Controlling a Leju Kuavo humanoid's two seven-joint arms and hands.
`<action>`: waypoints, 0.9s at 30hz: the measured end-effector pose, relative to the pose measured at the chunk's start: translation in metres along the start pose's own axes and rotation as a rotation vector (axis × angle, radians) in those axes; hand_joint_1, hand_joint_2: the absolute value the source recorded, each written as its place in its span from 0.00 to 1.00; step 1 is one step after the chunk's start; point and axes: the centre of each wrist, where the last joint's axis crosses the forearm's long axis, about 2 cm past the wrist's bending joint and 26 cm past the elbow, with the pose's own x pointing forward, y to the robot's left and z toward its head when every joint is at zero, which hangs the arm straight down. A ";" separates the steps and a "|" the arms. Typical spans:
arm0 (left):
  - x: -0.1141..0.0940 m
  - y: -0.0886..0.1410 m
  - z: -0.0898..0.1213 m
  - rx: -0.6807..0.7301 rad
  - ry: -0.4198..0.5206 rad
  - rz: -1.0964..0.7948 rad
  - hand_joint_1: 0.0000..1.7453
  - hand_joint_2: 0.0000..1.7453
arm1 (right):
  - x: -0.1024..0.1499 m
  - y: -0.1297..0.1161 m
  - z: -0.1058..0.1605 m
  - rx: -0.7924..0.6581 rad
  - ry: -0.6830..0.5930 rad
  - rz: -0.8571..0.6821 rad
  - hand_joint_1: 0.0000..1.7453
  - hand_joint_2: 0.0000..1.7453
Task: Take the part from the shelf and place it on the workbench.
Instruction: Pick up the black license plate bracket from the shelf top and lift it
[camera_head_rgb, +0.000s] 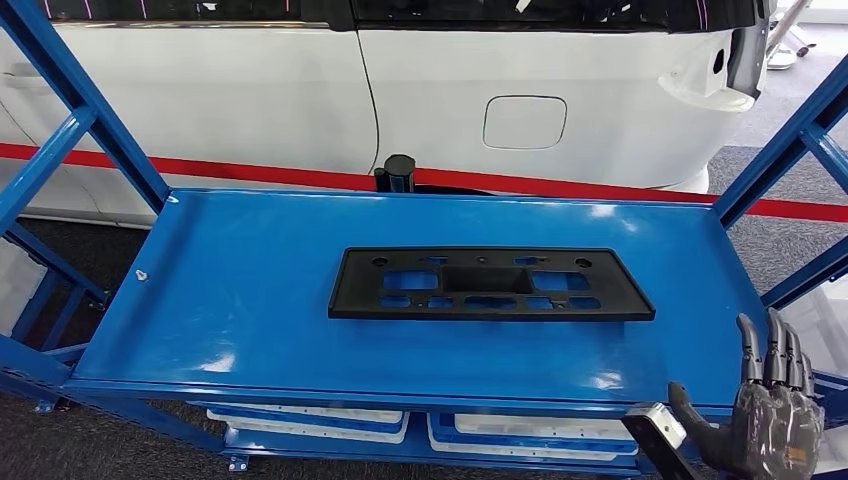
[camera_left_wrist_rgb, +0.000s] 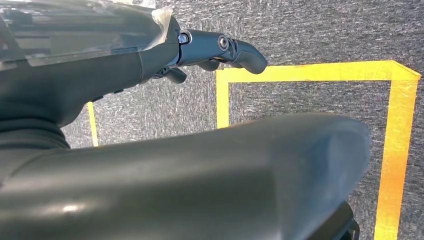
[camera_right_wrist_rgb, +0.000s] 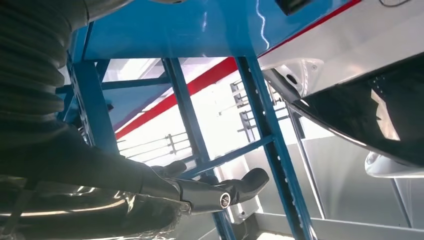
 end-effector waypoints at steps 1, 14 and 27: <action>0.000 0.000 0.000 0.000 0.000 -0.001 0.00 0.00 | 0.000 0.001 -0.002 0.013 -0.007 0.009 0.00 1.00; 0.003 -0.002 0.000 0.016 0.005 0.008 0.00 0.00 | 0.016 0.028 -0.028 0.109 -0.142 0.026 0.00 1.00; 0.006 -0.003 -0.001 0.020 -0.002 0.009 0.00 0.00 | 0.040 0.055 -0.049 0.195 -0.300 0.014 0.00 1.00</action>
